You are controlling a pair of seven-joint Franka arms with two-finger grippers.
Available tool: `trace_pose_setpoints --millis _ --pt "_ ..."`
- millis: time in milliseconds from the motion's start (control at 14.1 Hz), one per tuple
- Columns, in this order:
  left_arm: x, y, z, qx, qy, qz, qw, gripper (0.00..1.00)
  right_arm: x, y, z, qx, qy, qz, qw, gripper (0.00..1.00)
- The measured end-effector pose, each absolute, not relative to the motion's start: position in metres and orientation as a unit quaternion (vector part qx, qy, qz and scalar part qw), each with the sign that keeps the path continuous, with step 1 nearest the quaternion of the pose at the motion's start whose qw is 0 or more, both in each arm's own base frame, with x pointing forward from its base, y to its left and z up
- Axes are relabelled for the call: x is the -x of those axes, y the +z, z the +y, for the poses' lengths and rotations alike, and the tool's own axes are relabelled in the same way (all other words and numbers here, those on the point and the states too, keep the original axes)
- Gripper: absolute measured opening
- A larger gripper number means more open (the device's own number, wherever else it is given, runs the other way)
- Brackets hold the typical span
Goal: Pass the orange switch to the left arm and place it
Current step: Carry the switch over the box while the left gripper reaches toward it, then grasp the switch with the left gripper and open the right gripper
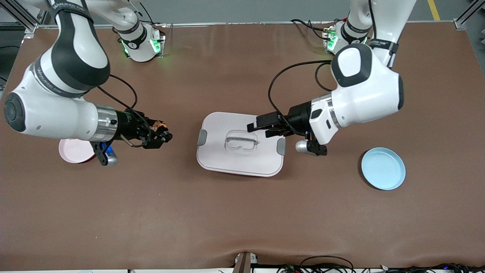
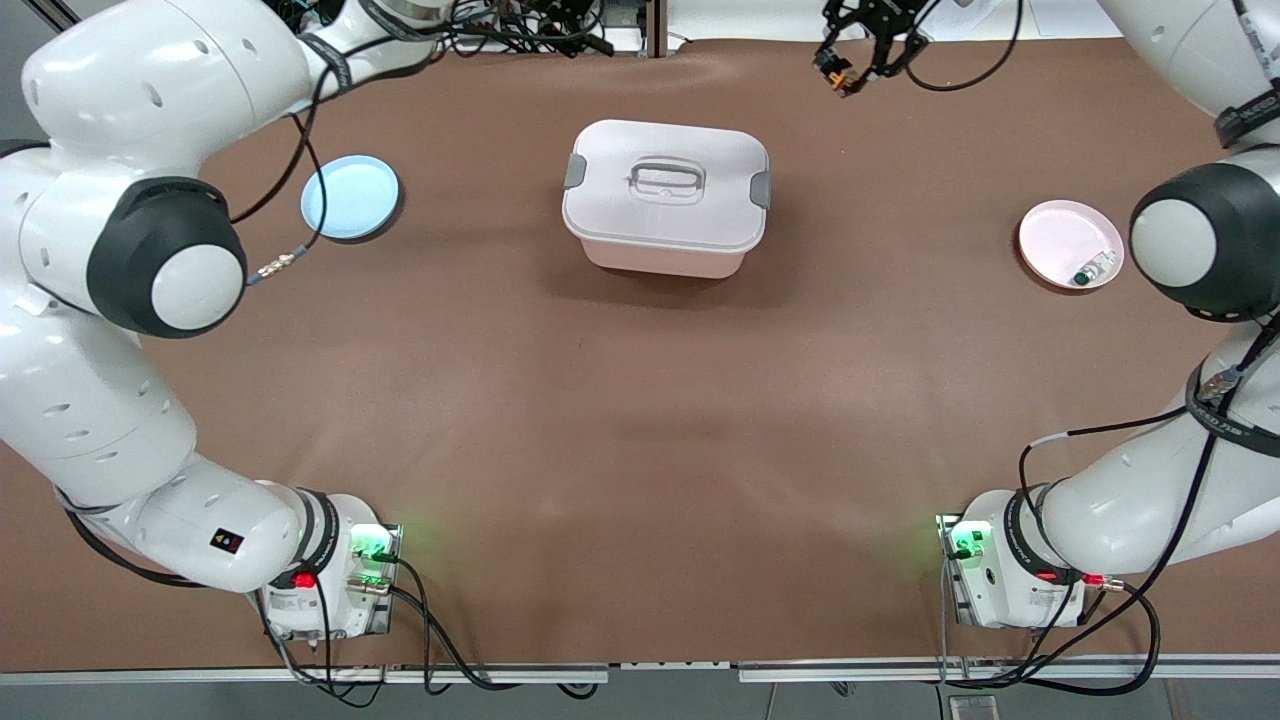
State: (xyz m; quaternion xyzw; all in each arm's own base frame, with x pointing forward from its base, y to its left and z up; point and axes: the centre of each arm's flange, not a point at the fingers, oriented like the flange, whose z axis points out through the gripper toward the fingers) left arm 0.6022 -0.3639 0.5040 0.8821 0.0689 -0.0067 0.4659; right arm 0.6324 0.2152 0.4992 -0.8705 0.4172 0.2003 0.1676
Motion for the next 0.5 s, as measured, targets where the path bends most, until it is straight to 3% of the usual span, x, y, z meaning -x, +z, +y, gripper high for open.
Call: trace_pose_setpoints --millis 497 --pt "-0.578 0.5 -0.425 -0.873 0.046 0.116 0.472 1.0 -0.653 0.496 0.282 0.834 0.195 0.486 0.174 0.72"
